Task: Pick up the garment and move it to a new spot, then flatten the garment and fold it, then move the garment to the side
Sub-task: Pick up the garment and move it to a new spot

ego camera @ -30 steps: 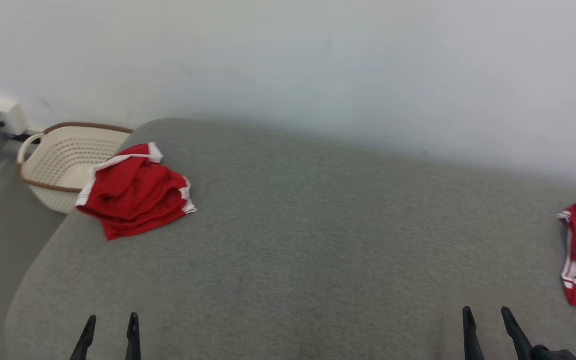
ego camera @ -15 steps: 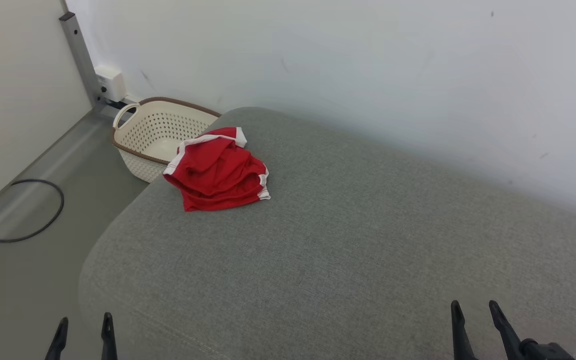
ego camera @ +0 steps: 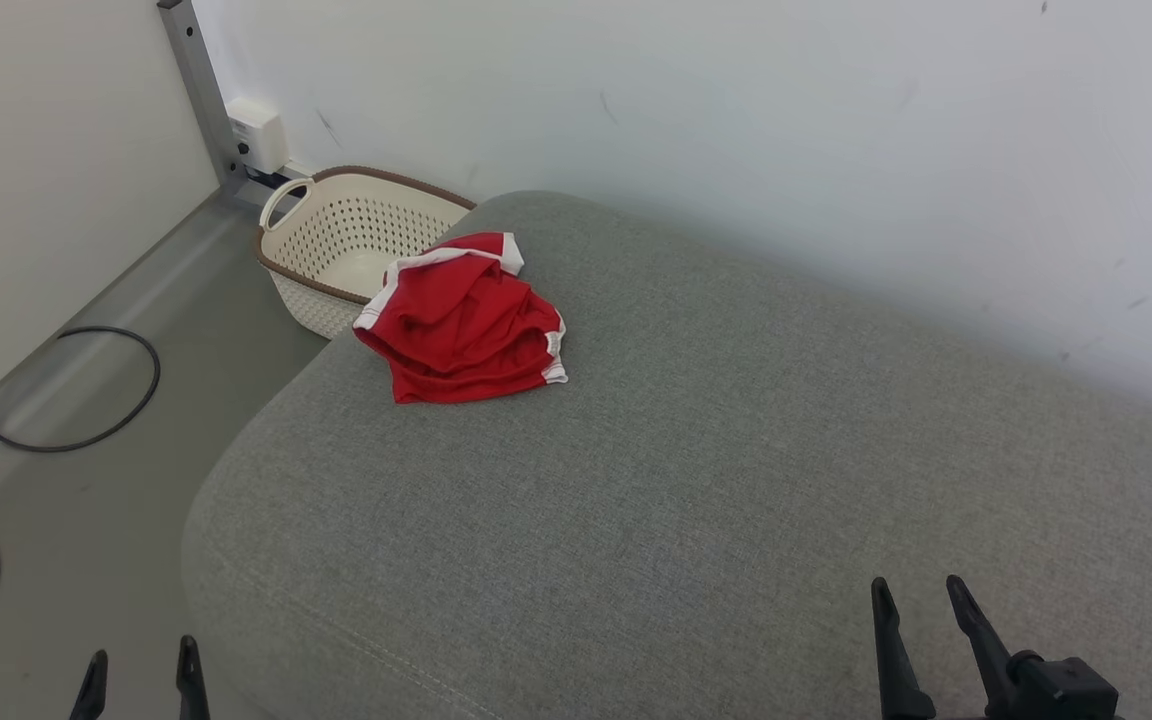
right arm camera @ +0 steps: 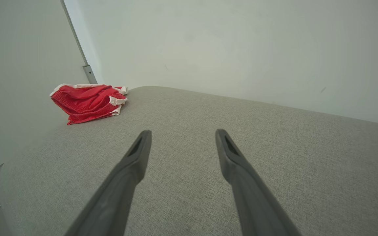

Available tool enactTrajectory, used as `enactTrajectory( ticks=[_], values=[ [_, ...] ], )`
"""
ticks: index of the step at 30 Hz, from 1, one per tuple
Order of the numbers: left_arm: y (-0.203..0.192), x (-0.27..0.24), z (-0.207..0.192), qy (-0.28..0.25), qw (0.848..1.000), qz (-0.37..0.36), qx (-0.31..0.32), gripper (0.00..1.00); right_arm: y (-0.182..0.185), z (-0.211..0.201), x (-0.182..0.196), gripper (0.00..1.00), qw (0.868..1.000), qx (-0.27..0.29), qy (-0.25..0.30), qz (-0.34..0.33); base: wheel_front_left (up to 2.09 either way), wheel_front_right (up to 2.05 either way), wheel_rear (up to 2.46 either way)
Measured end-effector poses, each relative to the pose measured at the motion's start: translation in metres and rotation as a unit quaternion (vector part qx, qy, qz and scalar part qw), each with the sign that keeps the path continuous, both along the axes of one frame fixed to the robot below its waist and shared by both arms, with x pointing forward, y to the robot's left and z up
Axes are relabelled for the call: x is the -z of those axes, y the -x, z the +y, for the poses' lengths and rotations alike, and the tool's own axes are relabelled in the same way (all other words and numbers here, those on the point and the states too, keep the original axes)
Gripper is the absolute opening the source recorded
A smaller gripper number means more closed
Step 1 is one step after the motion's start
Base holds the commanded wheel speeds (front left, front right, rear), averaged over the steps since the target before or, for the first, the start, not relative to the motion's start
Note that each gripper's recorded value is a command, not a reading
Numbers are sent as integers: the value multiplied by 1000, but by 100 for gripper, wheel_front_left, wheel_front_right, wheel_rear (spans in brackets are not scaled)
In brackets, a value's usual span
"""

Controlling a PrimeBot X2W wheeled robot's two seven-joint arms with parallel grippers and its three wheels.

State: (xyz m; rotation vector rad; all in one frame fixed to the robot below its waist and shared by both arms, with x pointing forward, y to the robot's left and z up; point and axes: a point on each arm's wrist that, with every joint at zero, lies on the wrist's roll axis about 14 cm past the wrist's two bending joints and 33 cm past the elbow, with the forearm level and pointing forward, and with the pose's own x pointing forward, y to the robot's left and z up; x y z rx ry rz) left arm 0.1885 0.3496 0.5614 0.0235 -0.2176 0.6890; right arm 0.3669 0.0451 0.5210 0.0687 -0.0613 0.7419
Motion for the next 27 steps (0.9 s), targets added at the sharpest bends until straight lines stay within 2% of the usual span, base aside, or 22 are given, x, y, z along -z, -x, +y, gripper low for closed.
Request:
enactTrajectory(
  ticks=[5, 10, 15, 22, 27],
  values=[
    [-2, -2, 0, 3, 1000, -5, 3, 100, 1, -1, -1, 100, 1000, 2, -2, -2, 0, 0, 0],
    [-19, -16, 0, -1, 999, -21, 32, 100, 2, -10, 0, 100, 1000, 14, -5, 0, 0, 0, 0],
    [-37, -43, 12, -18, 997, -44, 55, 100, 2, -7, -19, 100, 999, 11, -18, -24, 0, 0, 0],
    [-89, -96, 20, -37, 990, -88, 99, 100, -2, 1, -45, 100, 998, 1, -38, -57, 0, 0, 0],
    [-145, -125, 17, -48, 985, -95, 137, 100, -9, -3, -51, 100, 997, 5, -48, -65, 0, 0, 0]
  ],
)
